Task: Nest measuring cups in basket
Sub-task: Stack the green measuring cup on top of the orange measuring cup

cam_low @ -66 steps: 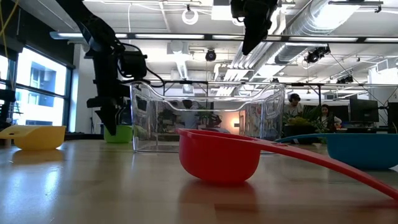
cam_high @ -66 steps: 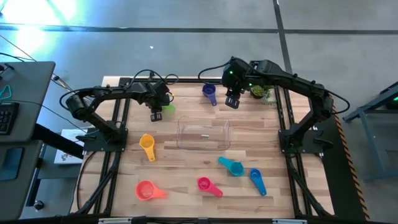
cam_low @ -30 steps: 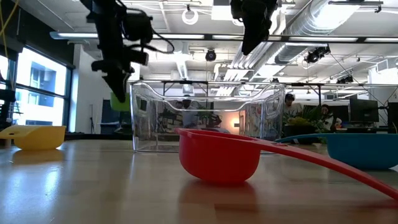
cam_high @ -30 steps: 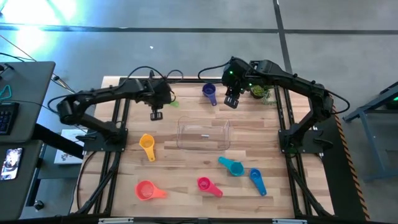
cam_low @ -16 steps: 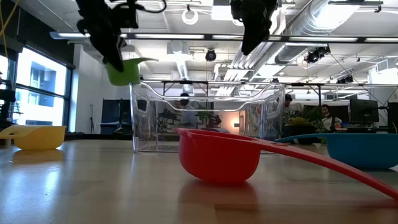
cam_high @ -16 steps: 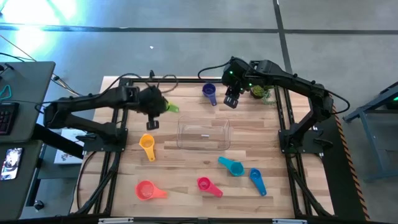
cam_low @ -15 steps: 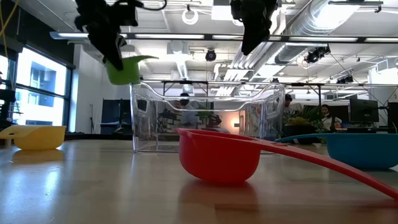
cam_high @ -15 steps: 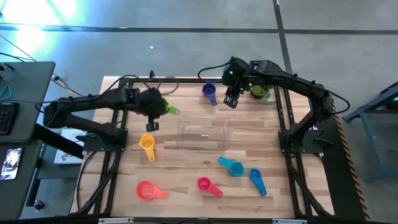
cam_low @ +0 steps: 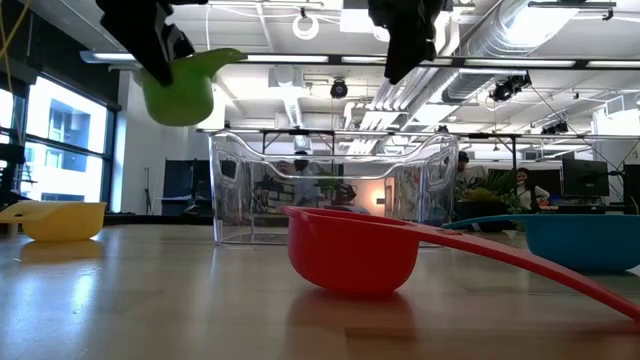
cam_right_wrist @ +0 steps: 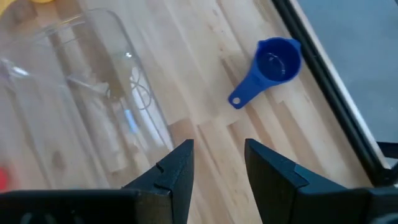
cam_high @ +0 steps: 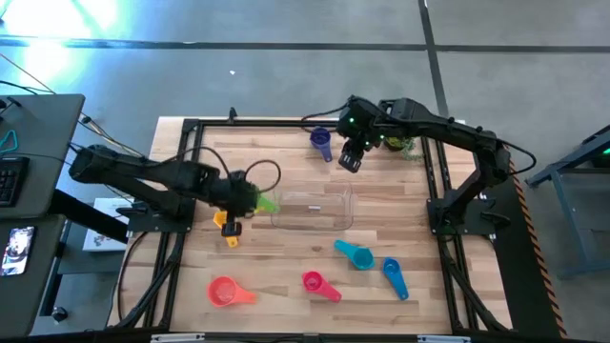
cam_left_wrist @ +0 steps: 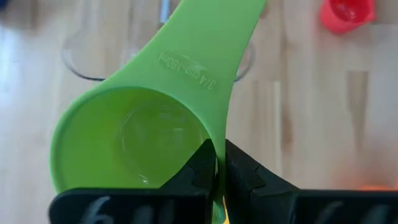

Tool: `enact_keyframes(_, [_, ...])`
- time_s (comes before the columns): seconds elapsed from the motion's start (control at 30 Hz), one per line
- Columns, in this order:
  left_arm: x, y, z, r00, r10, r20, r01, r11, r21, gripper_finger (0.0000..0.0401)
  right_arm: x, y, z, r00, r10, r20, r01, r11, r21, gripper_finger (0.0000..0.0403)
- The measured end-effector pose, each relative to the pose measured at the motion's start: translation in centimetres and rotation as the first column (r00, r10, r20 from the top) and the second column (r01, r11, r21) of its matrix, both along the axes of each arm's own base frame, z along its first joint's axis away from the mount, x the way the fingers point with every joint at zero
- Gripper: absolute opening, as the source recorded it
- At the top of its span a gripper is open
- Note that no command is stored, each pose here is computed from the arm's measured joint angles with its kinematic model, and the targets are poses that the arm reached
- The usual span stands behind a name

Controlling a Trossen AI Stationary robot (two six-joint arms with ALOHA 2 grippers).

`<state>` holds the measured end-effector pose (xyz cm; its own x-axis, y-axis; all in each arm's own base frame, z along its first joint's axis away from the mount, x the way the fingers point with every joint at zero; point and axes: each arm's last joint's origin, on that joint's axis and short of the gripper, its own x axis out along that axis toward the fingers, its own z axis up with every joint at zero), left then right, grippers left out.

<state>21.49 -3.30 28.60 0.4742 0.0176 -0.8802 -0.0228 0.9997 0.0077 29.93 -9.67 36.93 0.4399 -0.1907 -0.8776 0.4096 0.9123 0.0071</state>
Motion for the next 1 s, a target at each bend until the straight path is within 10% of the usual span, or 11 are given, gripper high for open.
enact_keyframes(1.0, [-2.1,-10.9,-2.7,0.981,0.146,-0.125,-0.168,0.968,-0.185,0.0007,1.5,8.2,0.0,0.994,0.107,0.016,-0.107,0.994,0.018,0.0135])
